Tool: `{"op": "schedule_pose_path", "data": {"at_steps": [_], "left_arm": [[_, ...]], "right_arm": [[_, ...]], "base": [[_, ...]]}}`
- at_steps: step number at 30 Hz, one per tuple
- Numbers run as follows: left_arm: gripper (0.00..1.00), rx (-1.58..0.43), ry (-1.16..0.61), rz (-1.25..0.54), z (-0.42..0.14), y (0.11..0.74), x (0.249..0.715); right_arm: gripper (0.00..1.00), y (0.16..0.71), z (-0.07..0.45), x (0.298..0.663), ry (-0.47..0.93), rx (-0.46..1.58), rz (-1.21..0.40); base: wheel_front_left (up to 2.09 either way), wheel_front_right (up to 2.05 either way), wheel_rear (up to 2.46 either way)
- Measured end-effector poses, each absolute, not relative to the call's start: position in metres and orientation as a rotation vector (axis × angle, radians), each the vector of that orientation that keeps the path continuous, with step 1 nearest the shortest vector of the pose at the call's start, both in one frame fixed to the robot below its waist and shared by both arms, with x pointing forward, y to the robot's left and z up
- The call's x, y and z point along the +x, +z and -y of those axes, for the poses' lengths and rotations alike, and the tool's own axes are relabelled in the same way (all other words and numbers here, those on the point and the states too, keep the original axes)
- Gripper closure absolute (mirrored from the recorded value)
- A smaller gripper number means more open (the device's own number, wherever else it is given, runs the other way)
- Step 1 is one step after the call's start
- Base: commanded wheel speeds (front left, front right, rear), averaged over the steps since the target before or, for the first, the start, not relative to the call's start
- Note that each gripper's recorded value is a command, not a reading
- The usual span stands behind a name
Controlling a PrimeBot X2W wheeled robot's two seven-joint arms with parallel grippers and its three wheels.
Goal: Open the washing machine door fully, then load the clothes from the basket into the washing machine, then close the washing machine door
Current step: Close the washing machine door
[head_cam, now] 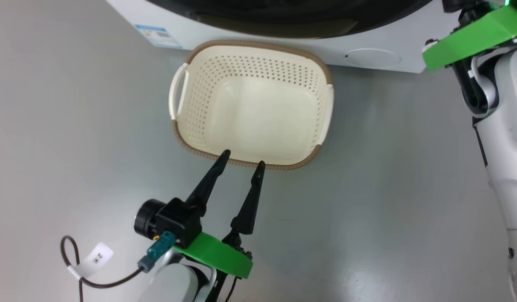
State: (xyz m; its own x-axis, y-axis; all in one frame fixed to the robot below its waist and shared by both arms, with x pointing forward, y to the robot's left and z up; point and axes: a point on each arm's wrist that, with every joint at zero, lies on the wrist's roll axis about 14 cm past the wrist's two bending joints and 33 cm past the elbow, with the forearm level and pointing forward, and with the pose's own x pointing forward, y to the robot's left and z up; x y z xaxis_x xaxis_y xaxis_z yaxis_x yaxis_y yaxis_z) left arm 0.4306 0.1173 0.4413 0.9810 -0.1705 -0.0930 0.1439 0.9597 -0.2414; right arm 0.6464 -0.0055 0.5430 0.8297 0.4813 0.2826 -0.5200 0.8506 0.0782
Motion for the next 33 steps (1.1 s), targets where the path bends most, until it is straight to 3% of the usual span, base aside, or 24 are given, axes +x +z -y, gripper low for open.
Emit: {"op": "schedule_pose_path", "data": {"at_steps": [15,21,25,26,27,28,29,30,33], "left_arm": [[0.0,-0.23,-0.095,-0.128,-0.135,0.438,0.426],[0.0,-0.241,-0.081,-0.122,-0.136,0.443,0.423],[0.0,-0.248,-0.048,-0.1,-0.145,0.452,0.422],[0.0,-0.25,-0.044,-0.097,-0.146,0.453,0.421],[0.0,-0.253,-0.039,-0.097,-0.147,0.453,0.419],[0.0,-0.257,-0.033,-0.099,-0.148,0.453,0.416],[0.0,-0.263,-0.026,-0.101,-0.149,0.452,0.414],[0.0,-0.271,-0.017,-0.101,-0.151,0.452,0.413],[0.0,-0.298,-0.007,-0.091,-0.153,0.455,0.411]], "right_arm": [[1.0,0.545,-0.012,0.659,0.555,0.143,0.267],[1.0,0.568,0.005,0.643,0.527,0.143,0.317],[1.0,0.579,0.015,0.613,0.519,0.156,0.345],[0.96,0.579,0.016,0.606,0.519,0.154,0.342],[0.77,0.58,0.019,0.599,0.517,0.155,0.343],[0.53,0.582,0.022,0.593,0.513,0.155,0.348],[0.18,0.584,0.024,0.587,0.511,0.147,0.355],[0.0,0.587,0.028,0.58,0.508,0.134,0.362],[0.0,0.592,0.037,0.562,0.491,0.116,0.374]], "base": [[0.0,0.0,0.0],[0.0,0.0,0.0],[0.0,0.0,0.0],[0.0,0.0,0.0],[0.0,0.0,0.0],[0.0,0.0,0.0],[0.0,0.0,0.0],[0.0,0.0,0.0],[0.0,0.0,0.0]]}}
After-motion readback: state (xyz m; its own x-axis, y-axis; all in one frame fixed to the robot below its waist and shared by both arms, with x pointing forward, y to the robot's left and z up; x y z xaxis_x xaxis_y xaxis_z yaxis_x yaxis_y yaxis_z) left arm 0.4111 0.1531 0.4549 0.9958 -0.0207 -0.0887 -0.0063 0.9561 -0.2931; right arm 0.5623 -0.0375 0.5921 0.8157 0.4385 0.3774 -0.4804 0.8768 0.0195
